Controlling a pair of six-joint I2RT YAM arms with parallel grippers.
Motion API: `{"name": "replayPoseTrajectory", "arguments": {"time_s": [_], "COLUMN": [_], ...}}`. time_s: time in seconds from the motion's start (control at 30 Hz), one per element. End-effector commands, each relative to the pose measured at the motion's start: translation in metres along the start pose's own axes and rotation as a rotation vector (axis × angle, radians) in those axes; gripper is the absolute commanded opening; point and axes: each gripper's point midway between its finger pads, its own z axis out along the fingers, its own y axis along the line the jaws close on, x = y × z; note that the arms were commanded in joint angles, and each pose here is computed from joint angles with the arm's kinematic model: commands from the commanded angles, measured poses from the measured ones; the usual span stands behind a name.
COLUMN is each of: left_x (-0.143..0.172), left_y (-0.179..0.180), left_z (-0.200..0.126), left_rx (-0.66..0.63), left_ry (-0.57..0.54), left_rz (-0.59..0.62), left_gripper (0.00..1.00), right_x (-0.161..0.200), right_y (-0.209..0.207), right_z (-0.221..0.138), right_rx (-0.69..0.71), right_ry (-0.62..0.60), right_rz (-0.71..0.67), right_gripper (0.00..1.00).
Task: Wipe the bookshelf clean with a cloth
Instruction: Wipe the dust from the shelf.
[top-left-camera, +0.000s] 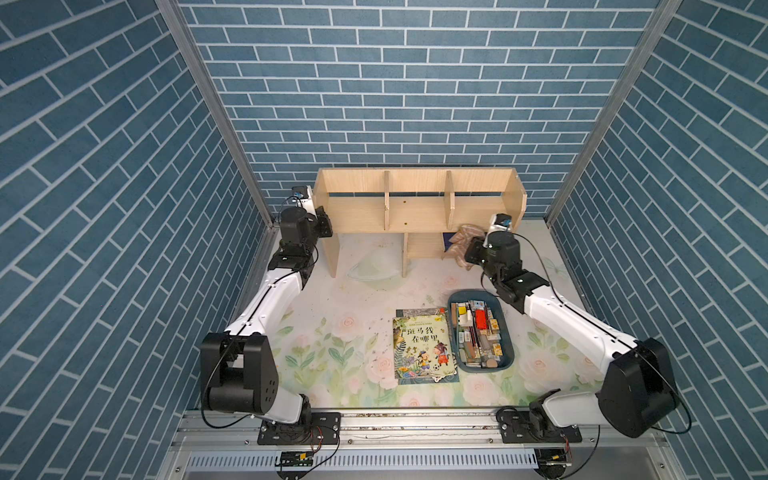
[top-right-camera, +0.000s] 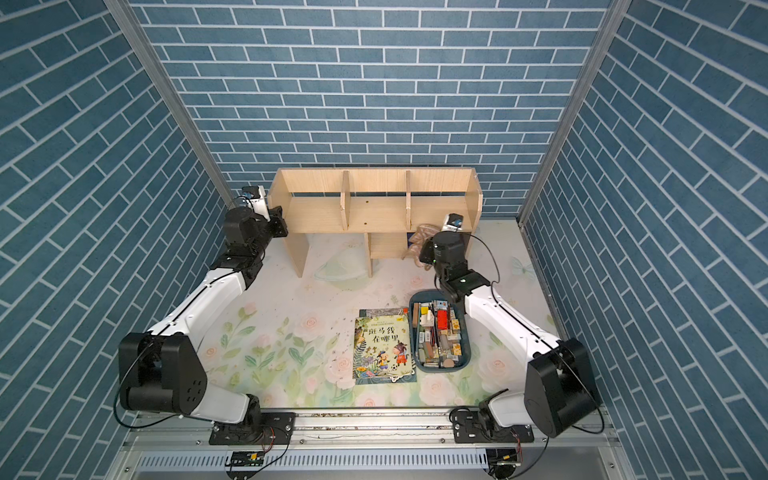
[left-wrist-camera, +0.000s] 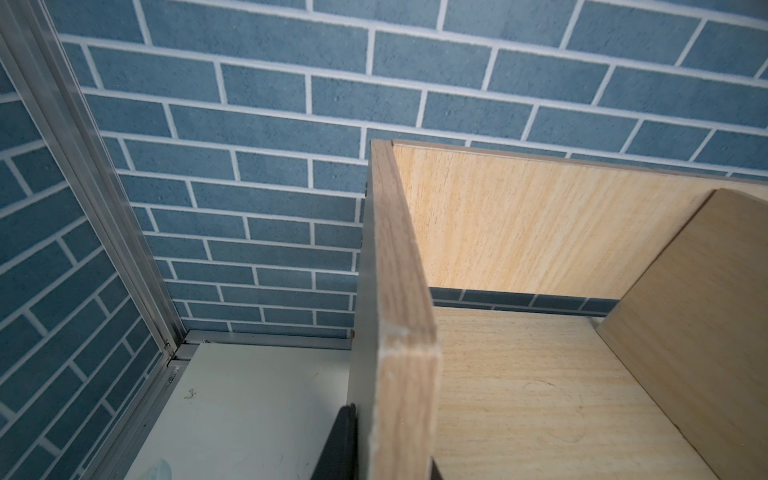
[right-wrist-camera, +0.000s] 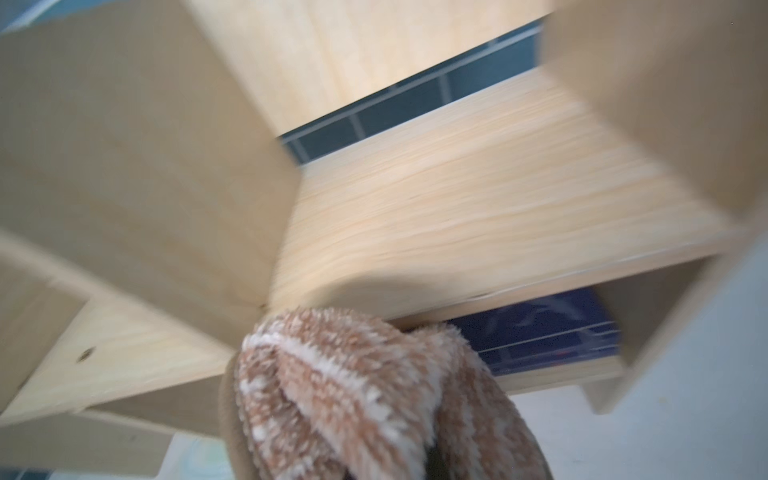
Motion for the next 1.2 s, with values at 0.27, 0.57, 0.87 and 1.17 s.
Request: {"name": "replayPoseTrajectory", "arguments": {"time_s": [0.27,0.57,0.87,1.17], "left_x": [0.089,0.091,0.093,0.093], "left_y": [-0.052,-0.053,-0.054,-0.055], "left_z": [-0.001,-0.001,0.0,0.0], "left_rx": [0.191,0.186,0.19,0.192], "left_ry": [0.31,0.312,0.317,0.317], "left_rz": [-0.115,-0.105,-0.105,-0.103], "left_gripper": [0.0,0.0,0.0,0.0], "right_x": [0.03,-0.005,-0.019,0.07], "right_y": [0.097,-0.032,-0.132,-0.165], "right_z": [0.028,0.003,-0.012,0.011], "right_rx": [-0.167,0.084,0.304,0.329], "right_ry": [0.054,0.041,0.039,0.149], "right_rz": [-0.054,0.033,0.009,-0.014], "right_gripper": [0.0,0.0,0.0,0.0]}}
